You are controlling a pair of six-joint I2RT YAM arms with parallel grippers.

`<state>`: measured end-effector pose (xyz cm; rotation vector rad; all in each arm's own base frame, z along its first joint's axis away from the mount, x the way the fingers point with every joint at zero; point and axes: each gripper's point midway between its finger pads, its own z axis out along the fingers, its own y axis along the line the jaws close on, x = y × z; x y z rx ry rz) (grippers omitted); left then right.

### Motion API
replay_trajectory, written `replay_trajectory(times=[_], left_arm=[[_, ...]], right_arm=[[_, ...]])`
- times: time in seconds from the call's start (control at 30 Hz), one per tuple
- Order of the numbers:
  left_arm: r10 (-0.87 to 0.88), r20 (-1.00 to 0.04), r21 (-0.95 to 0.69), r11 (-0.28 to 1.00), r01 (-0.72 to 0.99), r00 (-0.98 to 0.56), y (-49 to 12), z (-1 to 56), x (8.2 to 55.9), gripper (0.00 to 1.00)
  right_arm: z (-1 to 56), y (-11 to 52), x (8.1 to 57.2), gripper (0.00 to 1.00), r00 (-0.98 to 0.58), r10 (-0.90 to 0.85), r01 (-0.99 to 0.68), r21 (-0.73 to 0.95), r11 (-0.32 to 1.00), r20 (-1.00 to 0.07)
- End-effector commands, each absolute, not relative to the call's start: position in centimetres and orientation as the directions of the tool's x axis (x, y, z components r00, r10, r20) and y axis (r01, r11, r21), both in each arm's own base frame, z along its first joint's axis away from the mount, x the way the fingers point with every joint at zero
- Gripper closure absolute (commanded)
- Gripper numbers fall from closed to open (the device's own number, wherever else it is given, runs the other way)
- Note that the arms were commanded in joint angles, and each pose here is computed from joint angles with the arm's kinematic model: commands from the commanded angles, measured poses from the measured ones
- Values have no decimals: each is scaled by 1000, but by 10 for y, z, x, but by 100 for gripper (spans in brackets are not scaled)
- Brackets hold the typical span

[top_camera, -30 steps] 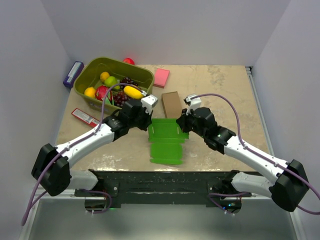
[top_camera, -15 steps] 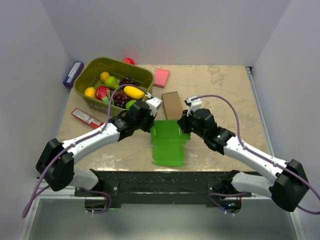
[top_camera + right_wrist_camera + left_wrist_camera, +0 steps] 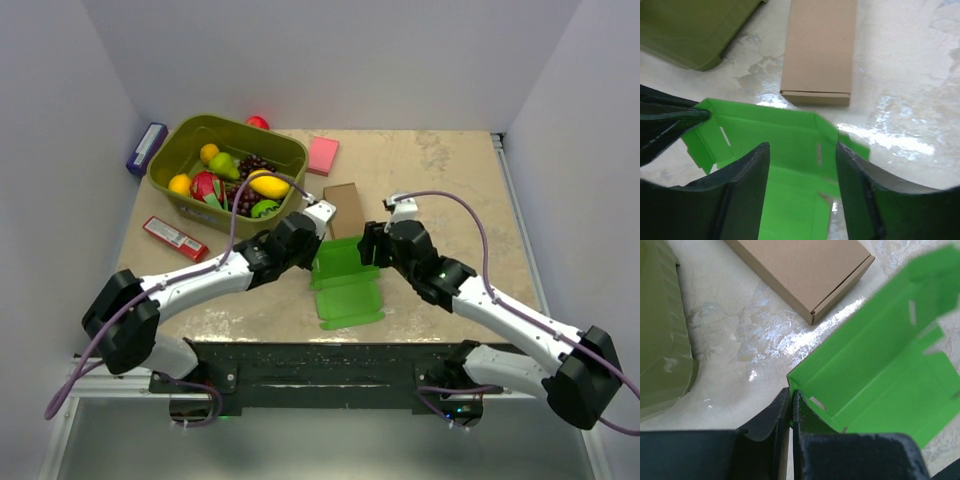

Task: Fold the paper box

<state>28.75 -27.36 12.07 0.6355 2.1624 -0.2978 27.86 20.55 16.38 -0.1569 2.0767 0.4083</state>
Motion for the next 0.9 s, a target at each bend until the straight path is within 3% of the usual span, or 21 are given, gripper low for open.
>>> replay_trajectory(times=[0.0,0.13,0.2,0.33,0.63,0.87], left_arm=[[282,-865,11,839,544,-416,-276,141,293,97],[287,-893,44,822,567,-346,-279,147,292,97],[290,-904,64,818,571,-314,-279,150,292,97],[337,-917,145,780,608,-214,-287,156,288,97],[415,-904,282,755,592,-99,-289,152,280,97],[430,-902,324,732,599,-38,-294,148,270,98]], right_arm=[[202,180,275,32,-467,214,-121,302,946,-858],[221,197,260,28,-504,429,-99,543,834,-750],[226,221,253,28,-547,477,-159,645,747,-688],[217,254,250,27,-639,571,-113,797,594,-516],[198,261,266,28,-614,707,27,886,464,-352],[172,258,273,31,-579,762,111,898,427,-291]])
